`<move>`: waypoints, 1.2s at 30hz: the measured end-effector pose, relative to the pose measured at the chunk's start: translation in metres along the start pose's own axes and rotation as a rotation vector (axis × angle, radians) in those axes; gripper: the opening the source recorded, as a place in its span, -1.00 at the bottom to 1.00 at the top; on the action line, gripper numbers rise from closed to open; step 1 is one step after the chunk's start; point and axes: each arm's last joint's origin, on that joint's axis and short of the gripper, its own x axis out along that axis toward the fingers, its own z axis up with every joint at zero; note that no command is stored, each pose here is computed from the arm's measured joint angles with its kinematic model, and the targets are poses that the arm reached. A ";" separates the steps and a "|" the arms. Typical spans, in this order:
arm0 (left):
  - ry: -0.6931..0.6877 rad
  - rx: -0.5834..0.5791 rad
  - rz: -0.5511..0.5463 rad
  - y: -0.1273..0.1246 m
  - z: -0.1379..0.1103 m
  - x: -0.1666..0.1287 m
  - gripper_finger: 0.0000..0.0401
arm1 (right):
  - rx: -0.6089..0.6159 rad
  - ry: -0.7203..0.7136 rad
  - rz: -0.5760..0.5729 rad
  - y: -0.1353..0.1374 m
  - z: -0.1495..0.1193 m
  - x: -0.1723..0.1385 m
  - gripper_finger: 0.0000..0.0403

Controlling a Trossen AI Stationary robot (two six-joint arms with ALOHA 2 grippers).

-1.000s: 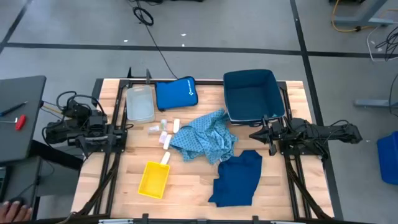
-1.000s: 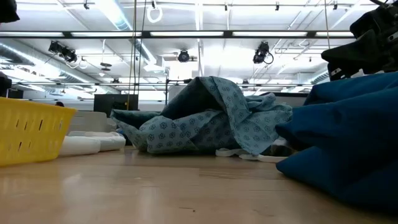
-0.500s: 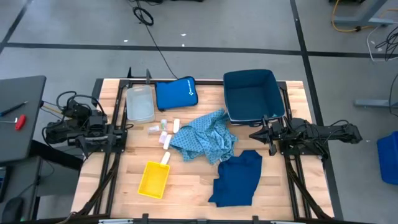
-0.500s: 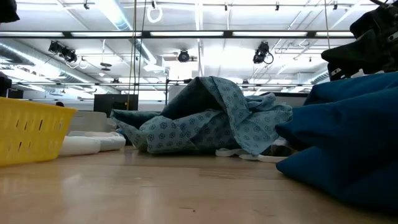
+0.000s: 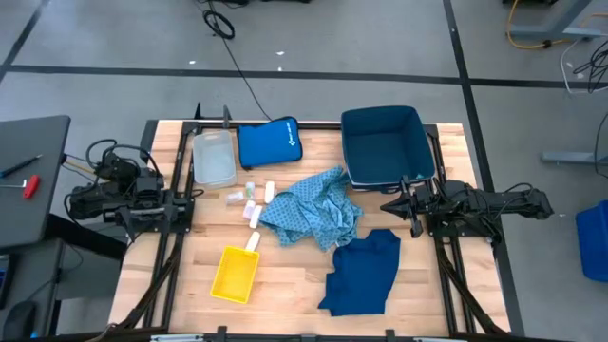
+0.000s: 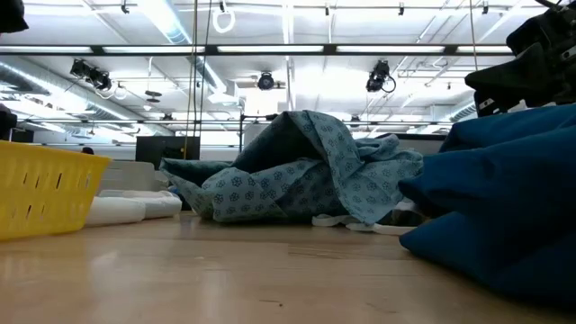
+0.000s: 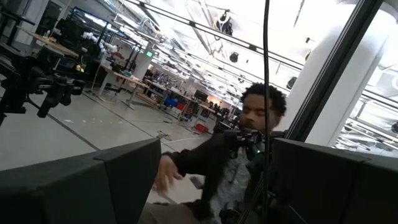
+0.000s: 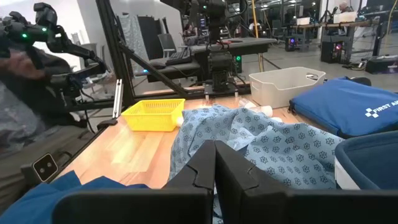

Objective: Pick & place medical supplies in basket/bin

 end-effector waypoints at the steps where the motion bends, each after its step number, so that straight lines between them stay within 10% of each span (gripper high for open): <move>1: 0.000 0.000 0.000 0.000 0.000 0.000 0.56 | 0.000 0.000 0.000 0.000 0.000 0.000 -0.95; 36: 0.000 -0.001 0.000 0.000 0.000 0.000 0.56 | 0.048 -0.010 -0.029 -0.001 0.001 0.000 -0.95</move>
